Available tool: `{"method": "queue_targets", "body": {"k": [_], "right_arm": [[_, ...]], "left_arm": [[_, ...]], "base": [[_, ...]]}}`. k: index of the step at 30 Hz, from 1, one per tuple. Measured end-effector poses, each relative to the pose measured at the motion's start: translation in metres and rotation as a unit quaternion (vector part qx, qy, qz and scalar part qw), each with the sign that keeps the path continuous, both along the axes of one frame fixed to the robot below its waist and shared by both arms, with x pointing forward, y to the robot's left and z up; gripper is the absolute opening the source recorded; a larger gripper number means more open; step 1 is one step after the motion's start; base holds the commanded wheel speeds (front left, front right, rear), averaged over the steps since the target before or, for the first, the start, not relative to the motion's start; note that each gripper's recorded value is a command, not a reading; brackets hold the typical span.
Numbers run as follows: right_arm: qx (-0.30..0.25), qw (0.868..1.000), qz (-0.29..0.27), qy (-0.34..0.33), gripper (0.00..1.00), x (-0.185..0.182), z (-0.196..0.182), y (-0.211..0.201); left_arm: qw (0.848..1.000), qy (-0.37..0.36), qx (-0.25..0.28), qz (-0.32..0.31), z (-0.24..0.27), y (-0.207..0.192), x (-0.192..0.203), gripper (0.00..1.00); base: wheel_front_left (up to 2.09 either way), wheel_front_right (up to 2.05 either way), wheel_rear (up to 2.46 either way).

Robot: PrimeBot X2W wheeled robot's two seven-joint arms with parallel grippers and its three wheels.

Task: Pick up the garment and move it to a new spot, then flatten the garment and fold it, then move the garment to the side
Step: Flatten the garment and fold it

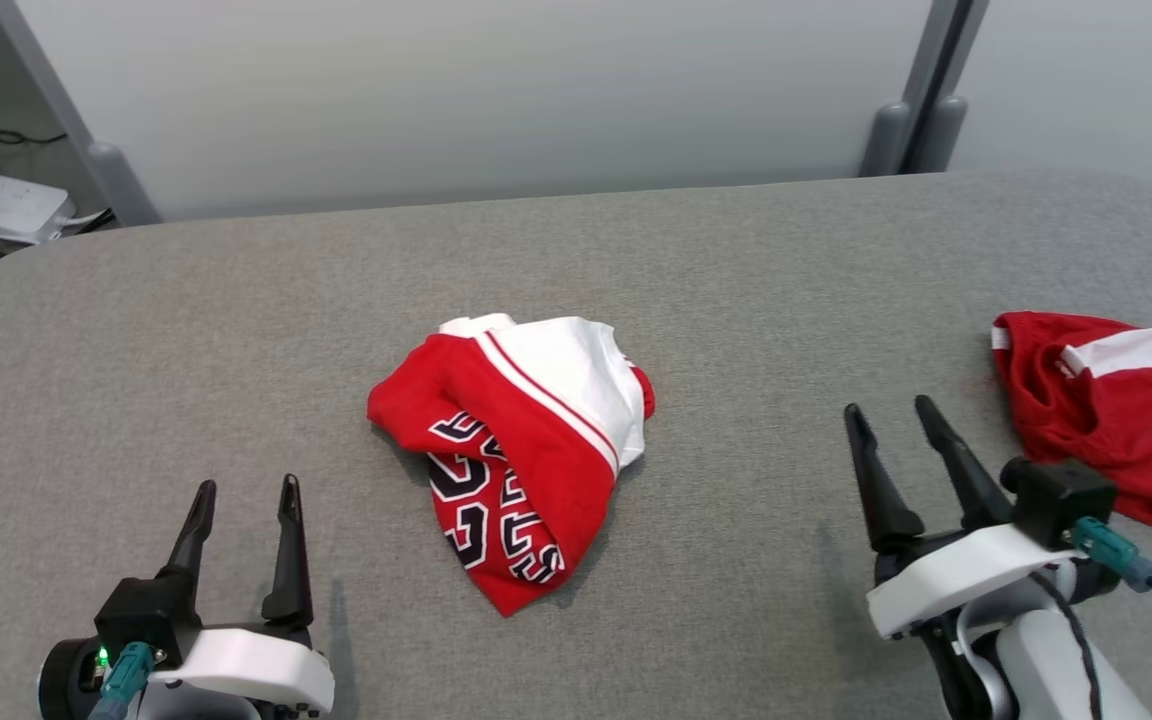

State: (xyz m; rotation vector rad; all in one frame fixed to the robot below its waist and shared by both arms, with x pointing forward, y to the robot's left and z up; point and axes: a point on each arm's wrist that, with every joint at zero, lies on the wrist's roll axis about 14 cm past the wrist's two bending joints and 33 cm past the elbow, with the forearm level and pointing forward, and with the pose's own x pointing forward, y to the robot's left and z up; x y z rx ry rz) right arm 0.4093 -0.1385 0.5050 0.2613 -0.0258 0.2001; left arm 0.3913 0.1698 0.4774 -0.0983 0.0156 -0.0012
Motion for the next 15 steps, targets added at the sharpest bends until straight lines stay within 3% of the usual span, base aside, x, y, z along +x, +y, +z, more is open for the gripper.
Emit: {"method": "queue_targets", "body": {"k": [8,15], "right_arm": [[-0.022,0.992,0.125,0.022,1.0,0.007,-0.016,0.082],[-0.043,0.972,0.229,0.018,1.0,0.021,-0.013,0.153]], "left_arm": [[1.0,0.001,-0.006,0.022,-0.001,0.017,-0.012,1.0],[0.998,0.009,-0.023,0.05,-0.005,0.033,-0.032,1.0]], "base": [[0.0,0.0,0.0],[0.0,0.0,0.0]]}}
